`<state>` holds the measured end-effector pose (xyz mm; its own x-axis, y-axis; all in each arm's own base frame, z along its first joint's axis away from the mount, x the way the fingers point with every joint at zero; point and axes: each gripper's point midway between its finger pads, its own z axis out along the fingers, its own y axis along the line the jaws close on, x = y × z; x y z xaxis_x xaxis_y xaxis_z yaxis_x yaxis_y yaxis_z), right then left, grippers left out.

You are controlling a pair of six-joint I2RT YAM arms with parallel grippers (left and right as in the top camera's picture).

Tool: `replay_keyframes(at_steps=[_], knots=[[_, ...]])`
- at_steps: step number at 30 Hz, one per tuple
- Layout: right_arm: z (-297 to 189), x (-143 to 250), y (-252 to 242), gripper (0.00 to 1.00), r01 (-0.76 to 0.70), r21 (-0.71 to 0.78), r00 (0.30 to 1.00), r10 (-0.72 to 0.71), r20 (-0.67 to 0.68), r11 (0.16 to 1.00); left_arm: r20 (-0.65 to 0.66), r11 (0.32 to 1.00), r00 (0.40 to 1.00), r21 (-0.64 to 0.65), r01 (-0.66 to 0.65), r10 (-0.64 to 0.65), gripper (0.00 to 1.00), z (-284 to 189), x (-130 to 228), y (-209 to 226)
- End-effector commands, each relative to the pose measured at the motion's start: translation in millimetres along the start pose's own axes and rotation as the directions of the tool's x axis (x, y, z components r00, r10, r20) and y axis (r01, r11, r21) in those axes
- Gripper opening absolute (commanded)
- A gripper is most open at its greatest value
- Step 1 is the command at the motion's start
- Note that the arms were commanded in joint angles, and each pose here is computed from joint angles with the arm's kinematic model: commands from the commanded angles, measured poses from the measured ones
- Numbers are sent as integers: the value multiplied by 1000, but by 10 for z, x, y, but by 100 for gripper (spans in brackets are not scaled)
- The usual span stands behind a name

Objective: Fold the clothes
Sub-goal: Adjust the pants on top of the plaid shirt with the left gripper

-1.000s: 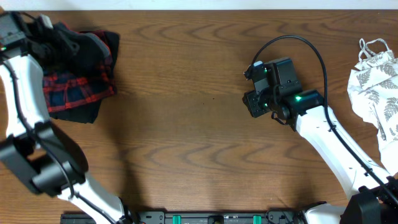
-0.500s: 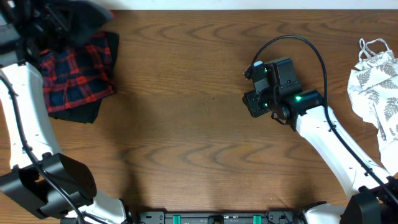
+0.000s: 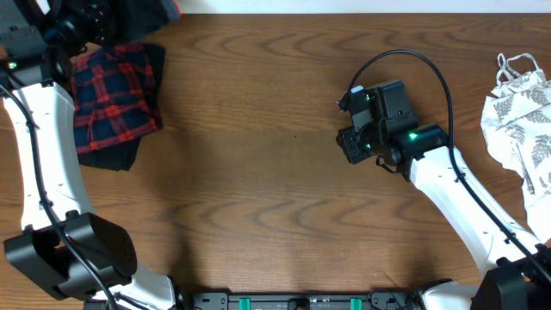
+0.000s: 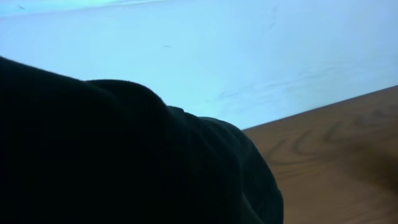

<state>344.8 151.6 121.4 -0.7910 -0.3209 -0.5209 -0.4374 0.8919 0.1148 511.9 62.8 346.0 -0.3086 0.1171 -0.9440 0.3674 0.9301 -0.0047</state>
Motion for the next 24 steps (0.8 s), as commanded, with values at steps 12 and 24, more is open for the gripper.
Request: replay_keyframes(at_steps=[12,24], knots=[[-79,-40,9,39,-8,-2,1000,8,24,1000,-38,972,989,192,-134,144,6,547,686,72],[-79,-41,9,39,-7,-2,1000,7,24,1000,-459,969,858,-31,245,-232,6,168,2238,802]])
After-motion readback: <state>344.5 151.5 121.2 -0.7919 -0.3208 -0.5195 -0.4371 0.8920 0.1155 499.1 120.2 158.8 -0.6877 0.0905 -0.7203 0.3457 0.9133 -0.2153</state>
